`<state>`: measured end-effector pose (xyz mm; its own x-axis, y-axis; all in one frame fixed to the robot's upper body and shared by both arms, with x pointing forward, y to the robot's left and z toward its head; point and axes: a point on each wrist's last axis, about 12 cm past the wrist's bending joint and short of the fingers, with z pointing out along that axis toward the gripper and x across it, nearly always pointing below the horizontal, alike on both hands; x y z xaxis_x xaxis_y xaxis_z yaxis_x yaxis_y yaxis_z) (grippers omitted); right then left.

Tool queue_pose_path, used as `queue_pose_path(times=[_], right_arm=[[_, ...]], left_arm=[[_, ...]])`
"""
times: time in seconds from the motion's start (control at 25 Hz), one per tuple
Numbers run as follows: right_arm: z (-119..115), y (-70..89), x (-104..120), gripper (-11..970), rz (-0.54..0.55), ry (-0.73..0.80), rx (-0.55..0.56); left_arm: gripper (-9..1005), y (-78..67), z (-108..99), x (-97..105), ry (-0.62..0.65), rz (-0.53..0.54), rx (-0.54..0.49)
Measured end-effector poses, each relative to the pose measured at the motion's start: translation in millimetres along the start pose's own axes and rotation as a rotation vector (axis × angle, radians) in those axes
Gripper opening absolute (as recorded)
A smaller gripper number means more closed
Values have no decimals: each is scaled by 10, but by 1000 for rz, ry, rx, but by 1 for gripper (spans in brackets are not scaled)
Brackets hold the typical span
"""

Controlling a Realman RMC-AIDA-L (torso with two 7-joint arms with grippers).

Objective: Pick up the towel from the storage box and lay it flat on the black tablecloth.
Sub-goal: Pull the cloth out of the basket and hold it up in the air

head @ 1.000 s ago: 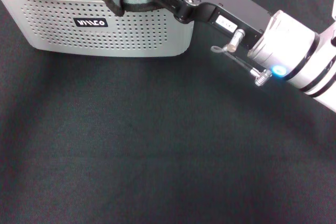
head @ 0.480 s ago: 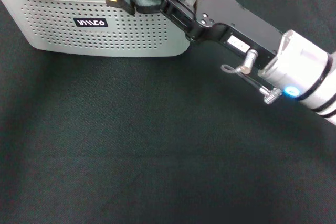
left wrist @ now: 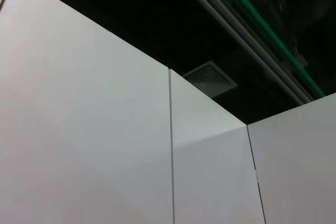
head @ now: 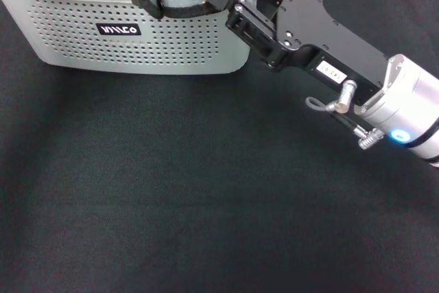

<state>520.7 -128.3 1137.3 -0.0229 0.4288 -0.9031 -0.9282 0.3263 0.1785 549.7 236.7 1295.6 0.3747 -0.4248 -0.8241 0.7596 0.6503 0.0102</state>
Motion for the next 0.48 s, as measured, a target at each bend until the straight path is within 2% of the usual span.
queue_pose_path(times=[0.48], right_arm=[[50,-23,-11,335,-4,0,-6]], left_arm=[[27,-15,11,22,5,-8,4]])
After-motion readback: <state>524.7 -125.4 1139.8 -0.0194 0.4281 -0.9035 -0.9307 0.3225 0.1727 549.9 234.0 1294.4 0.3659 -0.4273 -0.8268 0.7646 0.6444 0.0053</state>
